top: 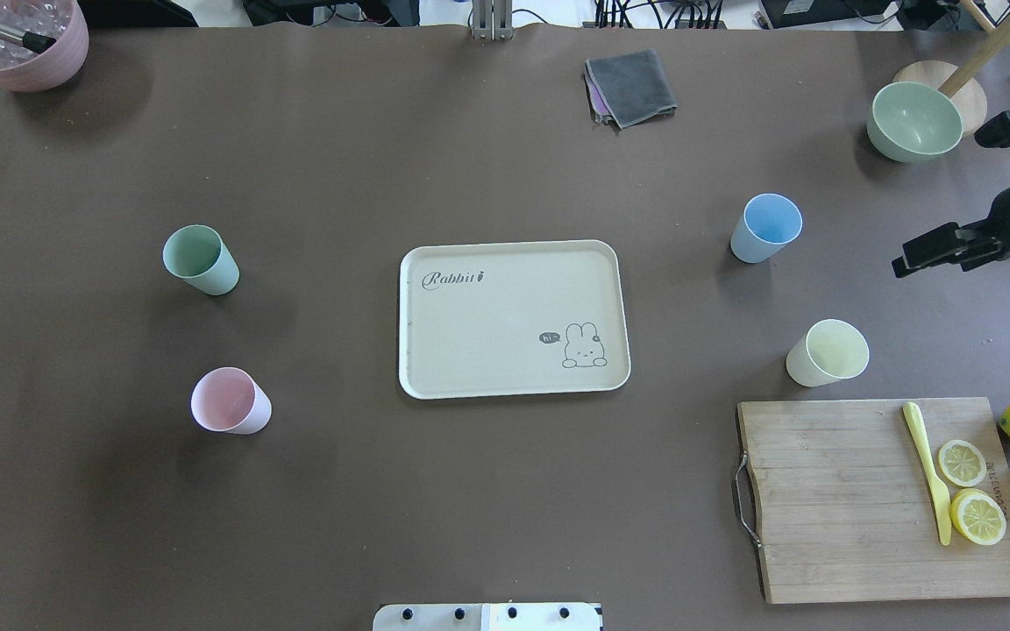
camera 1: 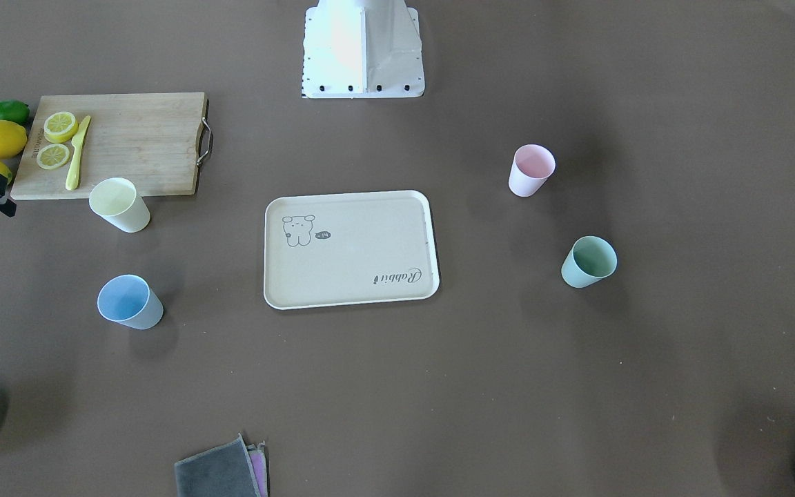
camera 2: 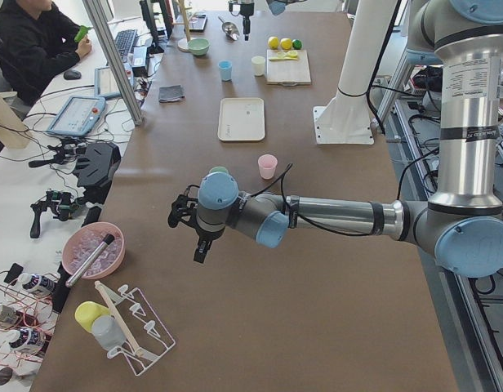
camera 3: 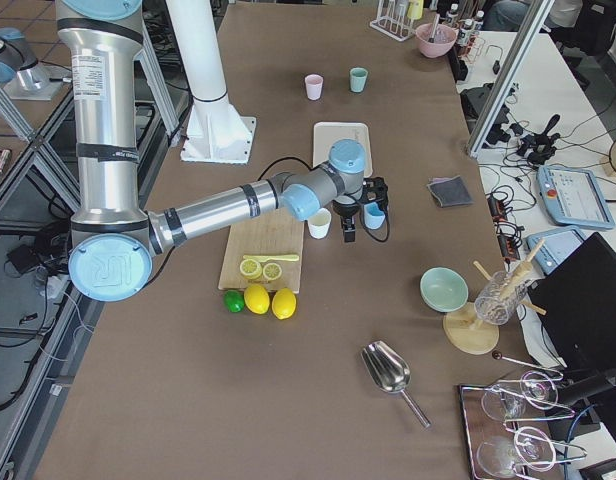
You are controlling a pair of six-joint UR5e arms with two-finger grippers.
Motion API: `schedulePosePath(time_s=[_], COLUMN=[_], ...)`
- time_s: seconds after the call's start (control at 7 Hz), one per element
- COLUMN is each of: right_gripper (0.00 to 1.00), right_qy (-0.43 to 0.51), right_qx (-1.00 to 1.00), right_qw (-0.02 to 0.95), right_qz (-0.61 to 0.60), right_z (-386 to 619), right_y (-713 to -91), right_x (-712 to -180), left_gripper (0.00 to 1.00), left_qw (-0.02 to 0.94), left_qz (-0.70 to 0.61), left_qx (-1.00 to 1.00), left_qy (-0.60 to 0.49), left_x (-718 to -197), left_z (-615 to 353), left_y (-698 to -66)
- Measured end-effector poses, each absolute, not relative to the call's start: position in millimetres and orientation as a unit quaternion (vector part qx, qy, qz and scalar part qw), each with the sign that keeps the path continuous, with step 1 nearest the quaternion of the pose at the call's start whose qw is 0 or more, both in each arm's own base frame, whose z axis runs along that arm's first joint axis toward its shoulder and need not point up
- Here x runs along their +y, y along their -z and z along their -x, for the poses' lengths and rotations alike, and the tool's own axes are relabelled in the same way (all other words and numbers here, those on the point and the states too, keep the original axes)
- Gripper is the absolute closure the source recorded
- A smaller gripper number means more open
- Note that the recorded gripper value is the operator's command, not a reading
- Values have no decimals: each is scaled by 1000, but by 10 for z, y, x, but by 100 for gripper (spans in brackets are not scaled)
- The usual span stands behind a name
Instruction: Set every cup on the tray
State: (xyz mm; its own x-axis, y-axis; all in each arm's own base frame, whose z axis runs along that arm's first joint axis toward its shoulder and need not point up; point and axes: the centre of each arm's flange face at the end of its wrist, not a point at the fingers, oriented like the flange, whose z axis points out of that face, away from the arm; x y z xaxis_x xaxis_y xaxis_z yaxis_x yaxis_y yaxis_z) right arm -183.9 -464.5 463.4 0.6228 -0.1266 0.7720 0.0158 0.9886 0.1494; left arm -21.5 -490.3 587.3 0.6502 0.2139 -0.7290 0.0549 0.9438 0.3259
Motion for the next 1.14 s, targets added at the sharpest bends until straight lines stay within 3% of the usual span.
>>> schedulePosePath(time_s=[0.43,0.57,0.71,0.86,1.0,1.14], right_gripper=[1,6,23,27,69,100], right_qy=[21,22,26,31,33,35], right_qx=[-411,-405,-401,-401,-397,-392], right_qw=[911,914,915,915,917,919], right_qz=[-37,-29,-24,-21,-20,-20], right_z=[2476,2586,2626,2631,2644,2698], right_y=[-4608,-4666,-4754,-4866,-4987,-5060], right_x=[-4366,-4291,-4206,-4120,-4065,-4038], left_gripper=[2,2,2,2,2,2], left_qw=[889,889,888,888,887,887], left_qz=[-174,-175,-175,-175,-176,-176], left_qx=[422,423,423,424,425,426], left_qy=[-31,-31,-31,-32,-32,-33], left_x=[-4903,-4903,-4902,-4901,-4898,-4895], left_z=[214,213,213,212,212,213], left_y=[-5821,-5816,-5814,-5807,-5800,-5798])
